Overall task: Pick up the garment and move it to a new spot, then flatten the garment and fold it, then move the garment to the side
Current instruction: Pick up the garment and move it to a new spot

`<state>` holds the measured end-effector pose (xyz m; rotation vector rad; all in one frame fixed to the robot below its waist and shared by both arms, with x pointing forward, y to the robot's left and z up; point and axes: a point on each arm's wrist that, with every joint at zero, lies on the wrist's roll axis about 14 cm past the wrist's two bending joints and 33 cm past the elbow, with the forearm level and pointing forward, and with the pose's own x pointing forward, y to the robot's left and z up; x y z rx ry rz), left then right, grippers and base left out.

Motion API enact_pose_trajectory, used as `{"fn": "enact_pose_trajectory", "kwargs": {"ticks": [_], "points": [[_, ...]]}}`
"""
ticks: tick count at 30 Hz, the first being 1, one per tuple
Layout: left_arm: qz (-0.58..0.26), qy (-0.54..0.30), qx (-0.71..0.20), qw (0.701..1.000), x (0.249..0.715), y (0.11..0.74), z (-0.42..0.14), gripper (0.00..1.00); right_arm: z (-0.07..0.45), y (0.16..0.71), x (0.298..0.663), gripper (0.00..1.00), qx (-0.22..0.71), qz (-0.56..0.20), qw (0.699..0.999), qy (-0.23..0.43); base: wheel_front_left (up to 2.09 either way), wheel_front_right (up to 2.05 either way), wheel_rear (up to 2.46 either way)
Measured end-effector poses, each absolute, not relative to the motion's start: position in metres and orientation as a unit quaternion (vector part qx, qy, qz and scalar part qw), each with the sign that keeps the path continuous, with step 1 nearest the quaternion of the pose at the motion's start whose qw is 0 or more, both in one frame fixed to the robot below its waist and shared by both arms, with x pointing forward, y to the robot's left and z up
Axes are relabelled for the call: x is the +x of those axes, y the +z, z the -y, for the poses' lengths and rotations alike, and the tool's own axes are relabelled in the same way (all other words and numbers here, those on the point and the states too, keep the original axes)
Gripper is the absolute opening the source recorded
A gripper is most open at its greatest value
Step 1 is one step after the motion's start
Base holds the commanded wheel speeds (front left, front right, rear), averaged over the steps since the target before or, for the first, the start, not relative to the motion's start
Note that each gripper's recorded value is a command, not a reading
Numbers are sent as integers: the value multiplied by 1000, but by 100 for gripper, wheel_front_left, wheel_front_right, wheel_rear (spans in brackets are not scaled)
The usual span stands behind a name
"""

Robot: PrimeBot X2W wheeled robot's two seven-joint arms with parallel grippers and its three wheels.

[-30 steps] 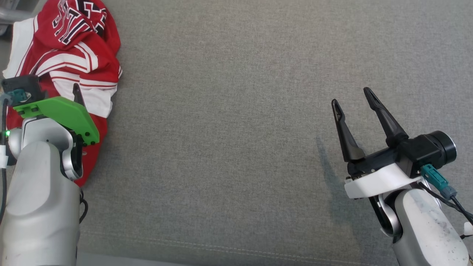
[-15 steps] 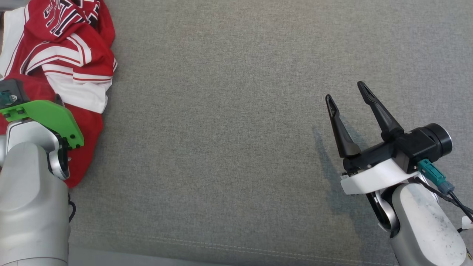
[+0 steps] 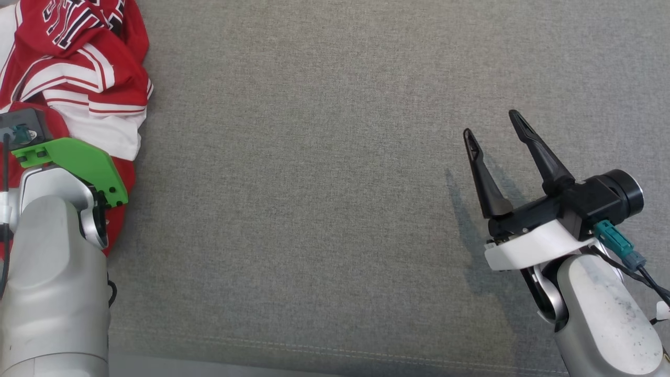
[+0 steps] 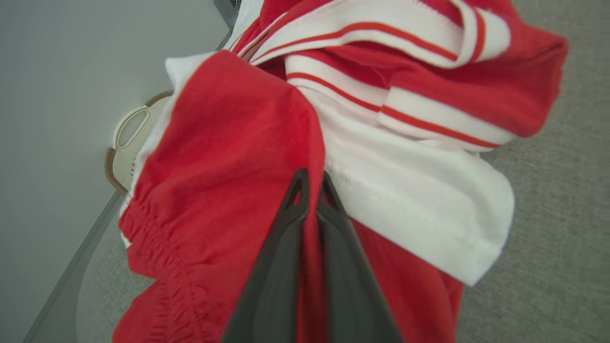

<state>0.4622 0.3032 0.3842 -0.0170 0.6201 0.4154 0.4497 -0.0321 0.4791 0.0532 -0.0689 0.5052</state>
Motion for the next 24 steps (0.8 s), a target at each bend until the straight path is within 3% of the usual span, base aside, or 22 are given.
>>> {"fn": "enact_pose_trajectory", "kwargs": {"ticks": [12,24], "points": [[-180,158,0,971,496,439,-268,0,32,486,450,100,27,39,968,247,0,0,0],[-17,19,1,1000,508,525,-206,0,38,510,441,100,28,57,972,228,0,0,0]]}}
